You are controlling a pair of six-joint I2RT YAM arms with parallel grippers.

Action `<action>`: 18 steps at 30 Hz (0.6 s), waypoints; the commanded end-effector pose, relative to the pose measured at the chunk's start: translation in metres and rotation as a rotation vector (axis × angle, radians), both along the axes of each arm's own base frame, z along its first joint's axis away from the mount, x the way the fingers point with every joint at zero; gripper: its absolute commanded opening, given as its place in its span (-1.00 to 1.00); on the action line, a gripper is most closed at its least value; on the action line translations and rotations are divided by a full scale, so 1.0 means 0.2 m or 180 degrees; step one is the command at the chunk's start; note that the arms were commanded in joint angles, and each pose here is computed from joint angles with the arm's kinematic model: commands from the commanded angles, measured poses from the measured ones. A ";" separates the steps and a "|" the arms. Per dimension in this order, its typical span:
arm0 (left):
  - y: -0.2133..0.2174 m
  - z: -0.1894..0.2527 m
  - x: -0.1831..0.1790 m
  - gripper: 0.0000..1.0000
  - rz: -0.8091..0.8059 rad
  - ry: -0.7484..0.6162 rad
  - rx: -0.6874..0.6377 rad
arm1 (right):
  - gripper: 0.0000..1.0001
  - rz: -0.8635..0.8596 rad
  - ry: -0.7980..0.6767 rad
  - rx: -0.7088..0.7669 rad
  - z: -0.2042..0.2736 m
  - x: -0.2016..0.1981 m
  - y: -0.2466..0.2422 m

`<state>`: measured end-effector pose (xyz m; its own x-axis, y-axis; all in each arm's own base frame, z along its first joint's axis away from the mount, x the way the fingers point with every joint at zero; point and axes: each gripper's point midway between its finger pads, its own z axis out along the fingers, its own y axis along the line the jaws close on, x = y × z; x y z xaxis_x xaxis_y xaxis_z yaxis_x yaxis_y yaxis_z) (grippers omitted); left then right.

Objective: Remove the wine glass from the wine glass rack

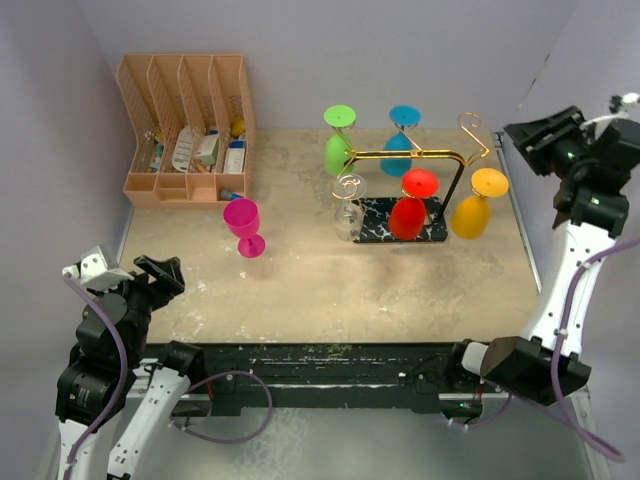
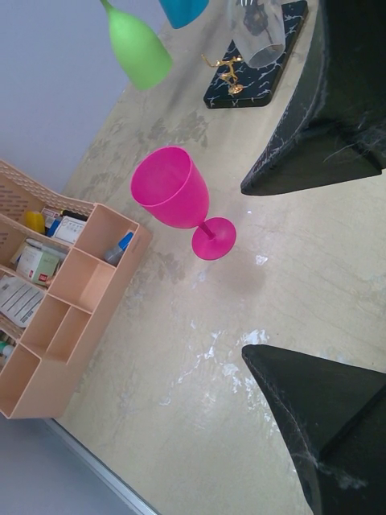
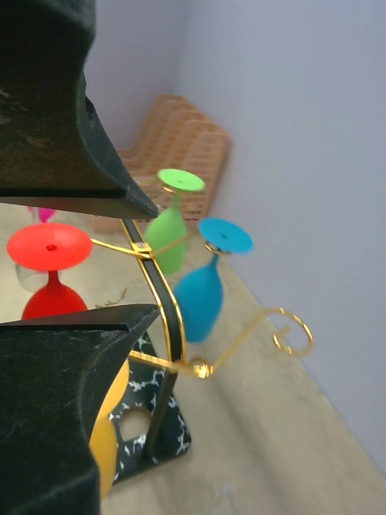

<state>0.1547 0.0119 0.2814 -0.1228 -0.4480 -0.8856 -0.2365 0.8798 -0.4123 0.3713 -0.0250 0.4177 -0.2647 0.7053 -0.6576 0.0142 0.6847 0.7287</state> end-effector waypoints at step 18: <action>0.01 0.03 0.00 0.55 0.0046 -0.0127 -0.0029 | 0.06 -0.1029 0.0242 0.0123 -0.34 -0.41 -0.22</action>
